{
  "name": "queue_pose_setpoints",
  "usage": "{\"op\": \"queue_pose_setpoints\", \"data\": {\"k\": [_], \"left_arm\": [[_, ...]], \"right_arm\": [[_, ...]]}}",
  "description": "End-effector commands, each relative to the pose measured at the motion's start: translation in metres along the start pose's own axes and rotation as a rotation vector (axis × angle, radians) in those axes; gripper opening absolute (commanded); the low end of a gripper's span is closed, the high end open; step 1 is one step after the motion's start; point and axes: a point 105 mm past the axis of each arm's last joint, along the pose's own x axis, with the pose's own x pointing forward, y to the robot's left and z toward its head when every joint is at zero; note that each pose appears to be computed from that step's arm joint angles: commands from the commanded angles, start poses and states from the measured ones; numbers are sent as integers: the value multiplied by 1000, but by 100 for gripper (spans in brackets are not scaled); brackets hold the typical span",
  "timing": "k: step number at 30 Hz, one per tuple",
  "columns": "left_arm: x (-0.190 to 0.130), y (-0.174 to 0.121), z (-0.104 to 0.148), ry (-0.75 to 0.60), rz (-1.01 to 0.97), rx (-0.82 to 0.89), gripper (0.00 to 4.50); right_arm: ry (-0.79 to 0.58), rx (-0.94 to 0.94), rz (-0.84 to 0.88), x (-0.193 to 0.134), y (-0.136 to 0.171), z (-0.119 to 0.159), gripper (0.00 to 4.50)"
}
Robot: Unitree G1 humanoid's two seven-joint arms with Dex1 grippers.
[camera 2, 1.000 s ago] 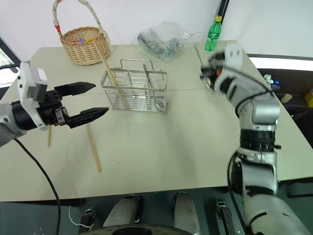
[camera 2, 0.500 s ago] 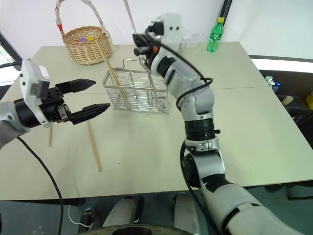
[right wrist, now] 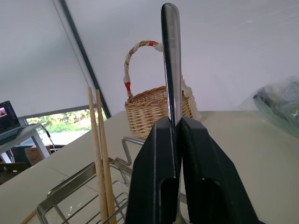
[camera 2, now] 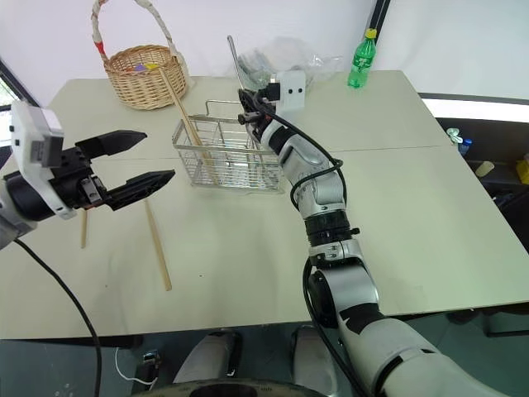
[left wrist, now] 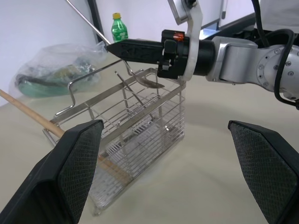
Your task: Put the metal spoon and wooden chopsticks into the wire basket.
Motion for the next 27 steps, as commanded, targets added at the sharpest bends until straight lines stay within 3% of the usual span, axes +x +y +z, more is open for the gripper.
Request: {"op": "queue_pose_setpoints", "data": {"k": [1, 6, 11, 16, 19, 23, 27], "left_arm": [[-2, 0, 12, -24, 5, 50, 450], [1, 3, 12, -26, 2, 48, 450], [3, 8, 11, -31, 6, 41, 450], [0, 25, 15, -58, 80, 17, 450], [-8, 43, 19, -80, 180, -2, 450], [-29, 88, 18, -99, 415, -79, 450], [-49, 130, -2, -5, 651, -175, 450]], "right_arm": [[-48, -7, 19, 2, 4, 14, 211], [-61, -39, -7, -4, -1, 23, 448], [-99, -58, 0, -11, -5, 48, 448], [-193, -153, 163, -35, 8, 117, 448], [-168, -238, 304, -59, 19, 141, 448], [-24, -373, 508, -101, 31, 142, 448], [155, -411, 682, -140, 40, 123, 448]]}}
